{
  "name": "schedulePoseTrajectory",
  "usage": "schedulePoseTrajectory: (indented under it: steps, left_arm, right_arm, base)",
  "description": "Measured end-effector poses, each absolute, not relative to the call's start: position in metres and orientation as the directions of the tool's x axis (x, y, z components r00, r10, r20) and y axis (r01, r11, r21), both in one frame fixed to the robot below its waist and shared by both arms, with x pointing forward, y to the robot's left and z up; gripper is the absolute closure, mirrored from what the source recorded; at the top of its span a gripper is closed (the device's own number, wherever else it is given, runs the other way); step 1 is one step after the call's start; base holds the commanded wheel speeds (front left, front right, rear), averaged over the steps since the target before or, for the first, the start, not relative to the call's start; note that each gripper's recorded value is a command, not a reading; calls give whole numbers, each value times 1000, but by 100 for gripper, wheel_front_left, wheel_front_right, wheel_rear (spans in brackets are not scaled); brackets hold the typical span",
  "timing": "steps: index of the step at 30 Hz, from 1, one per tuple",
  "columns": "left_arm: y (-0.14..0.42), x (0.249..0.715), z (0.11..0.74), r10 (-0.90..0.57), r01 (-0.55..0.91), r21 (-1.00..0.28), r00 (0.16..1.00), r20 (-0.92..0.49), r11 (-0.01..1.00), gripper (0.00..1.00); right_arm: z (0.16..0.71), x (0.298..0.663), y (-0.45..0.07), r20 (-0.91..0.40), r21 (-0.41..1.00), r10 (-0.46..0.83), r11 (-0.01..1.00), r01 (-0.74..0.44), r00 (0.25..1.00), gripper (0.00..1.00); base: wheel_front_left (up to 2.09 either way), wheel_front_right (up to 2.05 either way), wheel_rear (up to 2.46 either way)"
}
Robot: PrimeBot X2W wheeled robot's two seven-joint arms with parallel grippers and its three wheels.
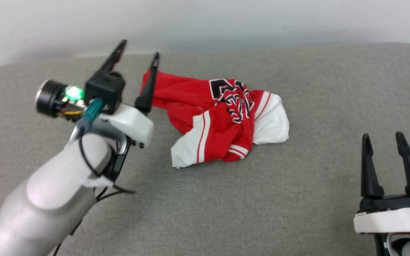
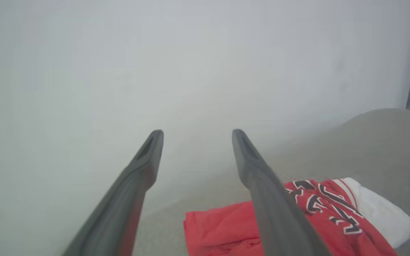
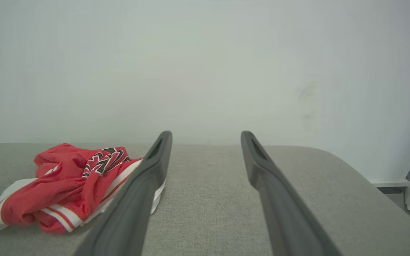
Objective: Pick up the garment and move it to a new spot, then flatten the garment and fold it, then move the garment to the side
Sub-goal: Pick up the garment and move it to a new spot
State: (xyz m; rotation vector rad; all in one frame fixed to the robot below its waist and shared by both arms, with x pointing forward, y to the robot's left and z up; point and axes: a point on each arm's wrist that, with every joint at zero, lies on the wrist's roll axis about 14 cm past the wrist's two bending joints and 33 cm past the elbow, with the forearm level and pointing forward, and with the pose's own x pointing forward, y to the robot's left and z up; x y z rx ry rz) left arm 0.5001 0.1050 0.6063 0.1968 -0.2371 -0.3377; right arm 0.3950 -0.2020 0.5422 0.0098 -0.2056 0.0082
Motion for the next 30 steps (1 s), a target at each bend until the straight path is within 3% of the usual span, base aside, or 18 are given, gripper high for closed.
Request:
schedulePoseTrajectory:
  steps: [3,13,20,30]
  left_arm:
    - [132,482,620,-233,171,230,931,280,958,0]
    - [192,415,591,33,-83,163,956,291,983,0]
    - [202,385,567,109,-138,102,963,245,985,0]
    - [192,362,543,85,-105,96,978,192,990,0]
  right_arm:
    - [547,394,-197,219,9,22,1000,-25,976,0]
    - [552,388,-186,232,16,53,998,-59,971,0]
    - [552,381,-180,229,30,68,997,-77,971,0]
    - [542,368,-175,198,58,78,994,-91,977,0]
  base:
    - [0,0,0]
    - [0,0,0]
    - [0,0,0]
    - [0,0,0]
